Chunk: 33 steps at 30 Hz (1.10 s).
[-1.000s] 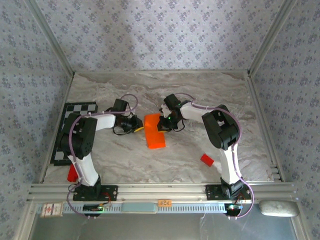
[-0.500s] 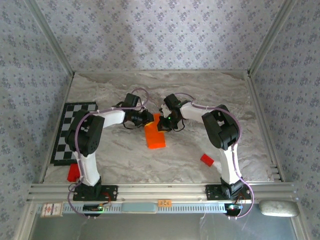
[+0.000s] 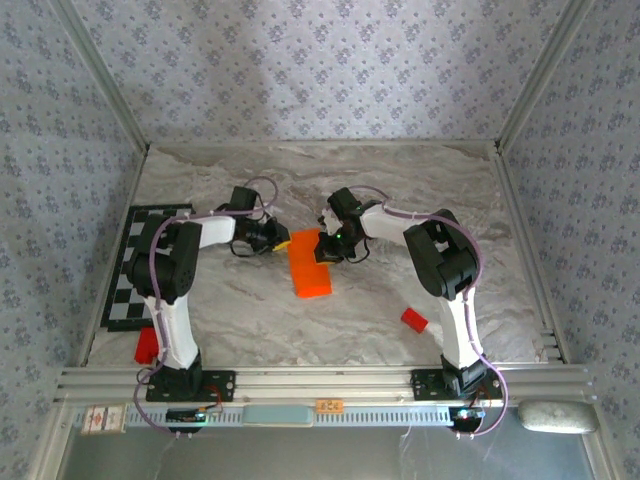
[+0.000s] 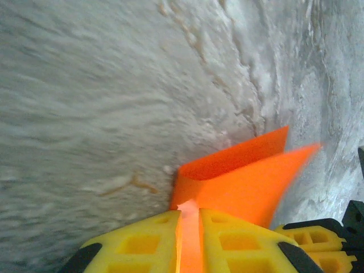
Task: Fold a paper plane with a square sheet of paper (pick it up from the middle)
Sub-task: First fold the square sheet of paper in half at the center of the table.
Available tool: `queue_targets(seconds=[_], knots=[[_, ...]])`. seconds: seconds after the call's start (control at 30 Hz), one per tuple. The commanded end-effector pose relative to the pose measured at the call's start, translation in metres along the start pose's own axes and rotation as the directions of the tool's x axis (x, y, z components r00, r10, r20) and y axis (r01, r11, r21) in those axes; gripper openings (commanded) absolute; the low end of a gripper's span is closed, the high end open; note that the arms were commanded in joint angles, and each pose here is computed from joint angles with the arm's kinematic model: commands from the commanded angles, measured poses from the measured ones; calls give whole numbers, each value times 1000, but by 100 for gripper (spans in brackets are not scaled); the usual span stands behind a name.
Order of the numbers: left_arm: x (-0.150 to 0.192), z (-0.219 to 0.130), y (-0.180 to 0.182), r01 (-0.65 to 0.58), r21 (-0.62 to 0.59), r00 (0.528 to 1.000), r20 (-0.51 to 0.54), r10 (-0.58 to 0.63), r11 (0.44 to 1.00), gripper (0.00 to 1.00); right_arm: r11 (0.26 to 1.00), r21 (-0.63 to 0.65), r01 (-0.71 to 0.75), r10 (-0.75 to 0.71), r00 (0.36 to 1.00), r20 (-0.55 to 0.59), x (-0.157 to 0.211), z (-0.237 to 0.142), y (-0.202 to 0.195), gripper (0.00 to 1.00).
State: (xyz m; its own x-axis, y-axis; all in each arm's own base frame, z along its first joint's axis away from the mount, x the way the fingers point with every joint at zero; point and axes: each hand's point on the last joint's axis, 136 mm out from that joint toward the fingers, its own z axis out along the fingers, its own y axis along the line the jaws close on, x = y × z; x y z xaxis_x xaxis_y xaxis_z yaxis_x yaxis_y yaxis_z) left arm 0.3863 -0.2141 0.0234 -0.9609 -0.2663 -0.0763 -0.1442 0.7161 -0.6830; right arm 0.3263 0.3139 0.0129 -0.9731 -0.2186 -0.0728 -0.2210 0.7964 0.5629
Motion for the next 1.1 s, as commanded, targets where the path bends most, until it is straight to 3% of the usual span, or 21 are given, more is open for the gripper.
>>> queue_targets(seconds=[0.0, 0.23, 0.37, 0.5, 0.73, 0.97, 1.07], knots=[[-10, -3, 21, -9, -80, 1000, 12, 10, 997, 16, 911, 401, -93, 172, 971, -166, 67, 26, -111, 8], [-2, -25, -32, -74, 32, 996, 55, 73, 997, 17, 911, 402, -91, 170, 972, -164, 66, 24, -110, 8], [11, -19, -48, -97, 70, 995, 47, 93, 993, 16, 910, 405, -93, 172, 971, -165, 67, 25, -111, 8], [12, 1, -45, -86, 60, 996, 14, 85, 994, 16, 910, 404, -95, 174, 971, -163, 67, 26, -111, 8], [-14, 23, -20, -46, 18, 999, 12, 46, 999, 16, 907, 411, -88, 171, 971, -168, 70, 25, -112, 8], [-42, 11, 9, -41, -77, 998, 46, 44, 996, 16, 904, 418, -95, 177, 971, -163, 73, 24, -115, 8], [-48, 2, 2, -69, -95, 996, 51, 74, 993, 16, 903, 419, -97, 180, 970, -164, 74, 24, -116, 8]])
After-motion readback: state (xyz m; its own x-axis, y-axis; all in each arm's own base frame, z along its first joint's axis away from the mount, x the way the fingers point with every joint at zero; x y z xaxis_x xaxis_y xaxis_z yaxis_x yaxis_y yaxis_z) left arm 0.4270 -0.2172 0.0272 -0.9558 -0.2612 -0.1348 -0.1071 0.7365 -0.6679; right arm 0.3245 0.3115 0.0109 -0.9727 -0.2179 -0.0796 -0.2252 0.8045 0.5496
